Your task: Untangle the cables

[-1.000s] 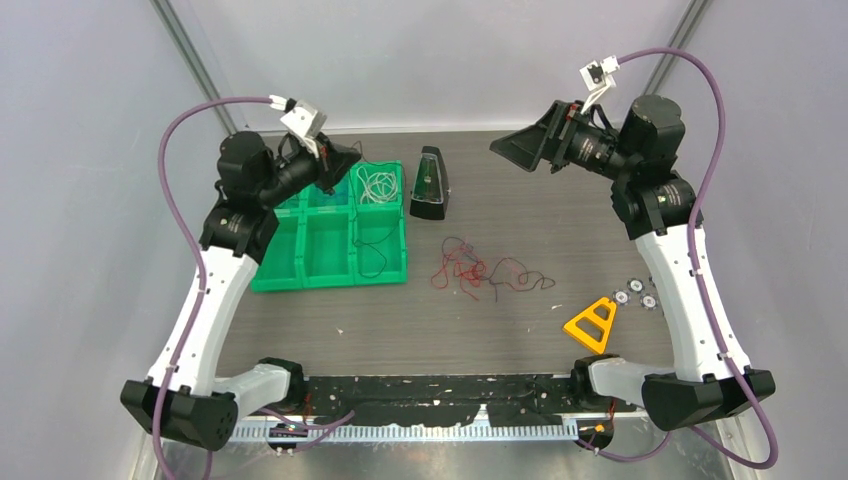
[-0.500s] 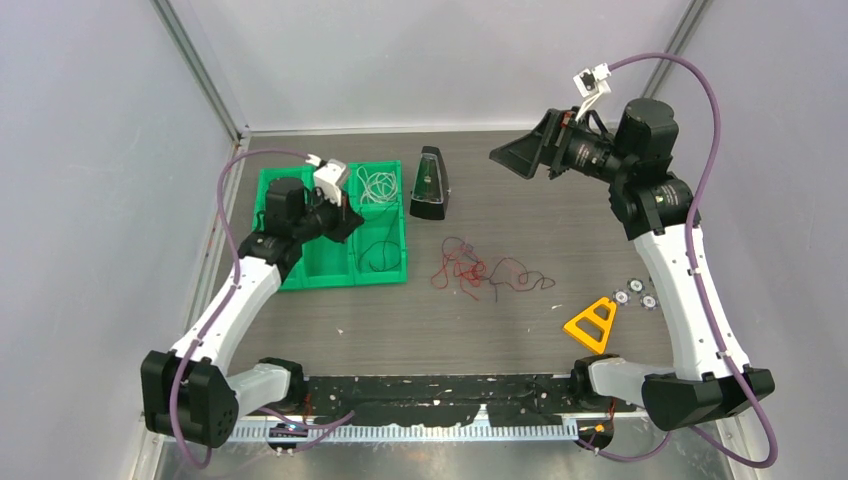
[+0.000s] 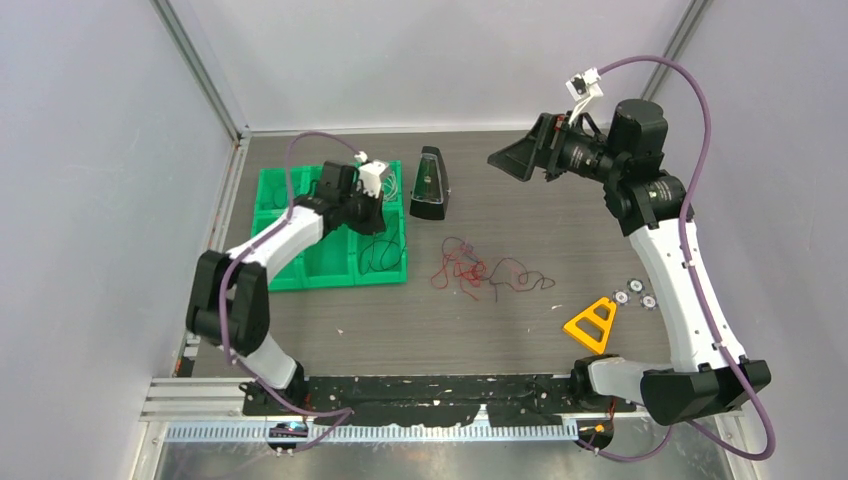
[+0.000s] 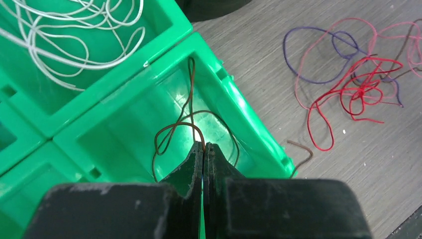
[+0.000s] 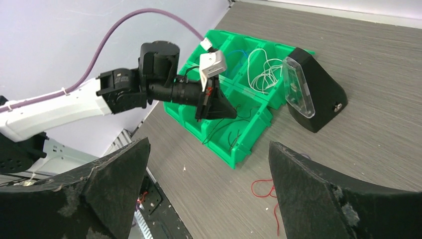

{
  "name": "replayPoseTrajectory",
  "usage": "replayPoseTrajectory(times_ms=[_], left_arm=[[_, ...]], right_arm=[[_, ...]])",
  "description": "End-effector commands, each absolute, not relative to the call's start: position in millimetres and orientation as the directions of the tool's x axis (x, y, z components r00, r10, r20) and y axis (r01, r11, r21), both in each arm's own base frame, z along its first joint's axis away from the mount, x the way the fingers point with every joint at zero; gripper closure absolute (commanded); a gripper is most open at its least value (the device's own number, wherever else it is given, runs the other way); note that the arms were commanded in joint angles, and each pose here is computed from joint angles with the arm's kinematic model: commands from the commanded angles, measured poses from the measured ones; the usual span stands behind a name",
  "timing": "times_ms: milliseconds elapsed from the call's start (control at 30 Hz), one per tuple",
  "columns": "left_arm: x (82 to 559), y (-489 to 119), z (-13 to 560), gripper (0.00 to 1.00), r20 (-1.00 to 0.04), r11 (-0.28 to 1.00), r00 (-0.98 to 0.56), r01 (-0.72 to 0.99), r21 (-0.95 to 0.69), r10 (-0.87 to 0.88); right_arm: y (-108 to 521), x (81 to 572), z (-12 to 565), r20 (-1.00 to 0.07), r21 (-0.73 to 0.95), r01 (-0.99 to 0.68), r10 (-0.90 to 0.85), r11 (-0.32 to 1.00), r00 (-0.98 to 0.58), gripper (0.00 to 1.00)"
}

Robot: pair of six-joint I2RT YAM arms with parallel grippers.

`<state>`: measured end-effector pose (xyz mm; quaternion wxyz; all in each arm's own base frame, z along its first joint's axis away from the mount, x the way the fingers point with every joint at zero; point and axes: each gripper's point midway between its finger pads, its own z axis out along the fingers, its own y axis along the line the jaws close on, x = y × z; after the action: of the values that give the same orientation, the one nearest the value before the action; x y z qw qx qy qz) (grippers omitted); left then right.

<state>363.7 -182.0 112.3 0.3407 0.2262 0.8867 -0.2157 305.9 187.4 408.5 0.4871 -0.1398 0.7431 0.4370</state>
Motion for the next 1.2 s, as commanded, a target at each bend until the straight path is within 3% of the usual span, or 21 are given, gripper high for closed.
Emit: replayPoseTrajectory(times_ms=[0,133,233,333,600,833,933,1067,1167], left_arm=[[385.3,-185.4,110.0,1.00,-0.667,0.827,-0.686,0.530,-0.187,0.289],[389.9,-194.1,108.6,0.98,-0.666,0.804,-0.685,0.555,-0.214,0.296],[379.4,-203.9,126.8,0.73,-0.719,0.741,-0.623,0.631,-0.229,0.308],[375.4,-205.1,155.8,0.57,-0.795,0.718,-0.534,0.670,-0.190,0.287],[349.6,-200.7,207.3,0.37,-0.842,0.637,-0.425,0.759,-0.133,0.331],[321.1,-185.6,187.3,0.29,-0.784,0.584,-0.421,0.807,-0.093,0.457],[308.8,-187.1,183.2,0.35,-0.772,0.555,-0.431,0.823,-0.123,0.468],[273.0,-190.1,169.3,0.38,-0.735,0.410,-0.386,0.898,-0.159,0.558],[257.4,-184.8,151.1,0.42,-0.691,0.257,-0.210,0.966,-0.035,0.692]], right_arm=[[183.1,309.4,412.4,-0.875,0.461,-0.643,0.191,0.612,-0.446,0.05],[181.6,309.4,408.3,-0.879,0.447,-0.640,0.175,0.625,-0.443,0.05],[180.6,309.9,403.0,-0.883,0.435,-0.642,0.160,0.632,-0.441,0.05],[180.3,310.3,399.8,-0.883,0.433,-0.642,0.155,0.633,-0.443,0.05],[182.2,307.8,398.6,-0.891,0.418,-0.664,0.137,0.620,-0.433,0.05],[181.4,304.5,396.0,-0.896,0.406,-0.672,0.127,0.620,-0.425,0.05],[181.0,302.7,394.6,-0.895,0.407,-0.670,0.127,0.621,-0.427,0.05],[179.4,300.3,392.1,-0.898,0.399,-0.670,0.119,0.626,-0.424,0.05],[179.2,299.3,387.6,-0.893,0.405,-0.665,0.116,0.627,-0.435,0.05]])
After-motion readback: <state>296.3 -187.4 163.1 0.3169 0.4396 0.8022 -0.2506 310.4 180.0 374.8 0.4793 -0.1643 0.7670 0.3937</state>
